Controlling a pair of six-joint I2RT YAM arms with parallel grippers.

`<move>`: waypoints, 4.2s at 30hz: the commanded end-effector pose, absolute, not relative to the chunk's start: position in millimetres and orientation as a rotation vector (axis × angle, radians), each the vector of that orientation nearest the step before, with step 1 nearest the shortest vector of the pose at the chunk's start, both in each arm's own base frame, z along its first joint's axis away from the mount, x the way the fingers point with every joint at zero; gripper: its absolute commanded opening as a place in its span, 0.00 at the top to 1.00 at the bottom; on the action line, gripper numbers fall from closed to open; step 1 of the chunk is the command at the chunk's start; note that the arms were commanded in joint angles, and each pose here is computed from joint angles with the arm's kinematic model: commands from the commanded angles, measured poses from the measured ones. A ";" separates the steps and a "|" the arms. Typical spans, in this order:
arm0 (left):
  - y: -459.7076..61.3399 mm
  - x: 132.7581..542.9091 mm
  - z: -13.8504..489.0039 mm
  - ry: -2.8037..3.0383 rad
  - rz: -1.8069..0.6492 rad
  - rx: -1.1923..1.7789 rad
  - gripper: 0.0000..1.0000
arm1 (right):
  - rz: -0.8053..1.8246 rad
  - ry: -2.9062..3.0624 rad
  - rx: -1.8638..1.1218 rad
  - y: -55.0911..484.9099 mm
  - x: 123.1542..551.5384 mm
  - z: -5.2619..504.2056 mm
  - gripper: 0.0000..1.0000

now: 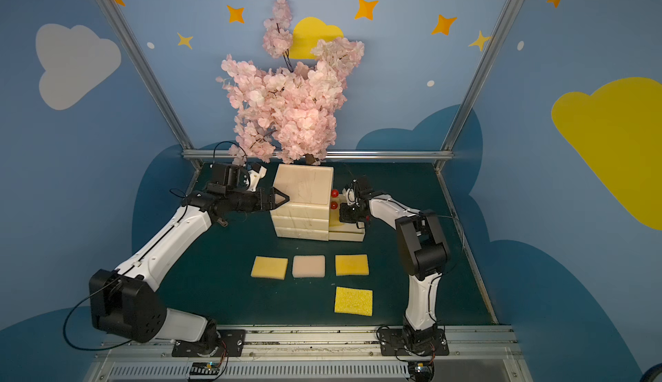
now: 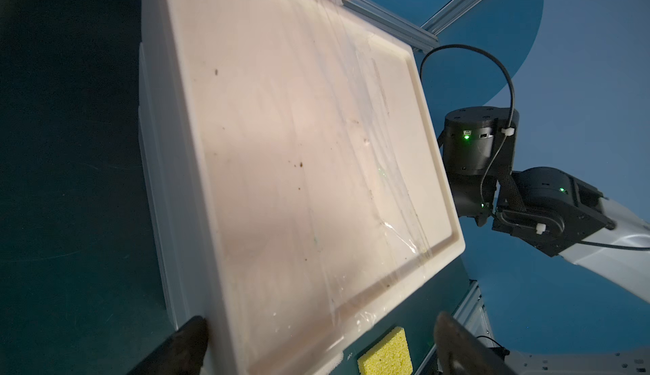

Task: Take the sponge out of the drawer
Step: Pick up the sponge from the drawer, then place the sponge at the center of the board.

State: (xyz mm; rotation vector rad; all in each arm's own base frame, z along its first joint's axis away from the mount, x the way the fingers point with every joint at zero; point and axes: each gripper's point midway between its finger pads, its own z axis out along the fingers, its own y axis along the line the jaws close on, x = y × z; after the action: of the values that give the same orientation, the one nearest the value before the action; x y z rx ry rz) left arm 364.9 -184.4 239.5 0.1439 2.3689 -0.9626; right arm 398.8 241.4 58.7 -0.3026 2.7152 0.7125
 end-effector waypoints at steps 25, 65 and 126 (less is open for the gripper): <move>-185.9 358.6 258.2 2.307 -0.977 0.199 0.00 | 0.252 2.562 -0.305 139.1 376.1 178.7 1.00; -250.8 274.3 320.4 2.146 -1.243 0.759 0.12 | 1.090 2.013 -1.182 270.2 238.4 312.7 1.00; -241.8 136.6 52.2 2.755 -1.042 -0.335 0.96 | 0.658 2.121 -0.005 142.2 316.2 266.1 0.17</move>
State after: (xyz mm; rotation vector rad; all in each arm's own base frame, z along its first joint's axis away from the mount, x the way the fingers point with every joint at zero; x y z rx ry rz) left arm 132.5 -236.2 52.8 -0.2947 2.7644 -1.0252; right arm 320.1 147.7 270.1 -0.0239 2.1109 0.6760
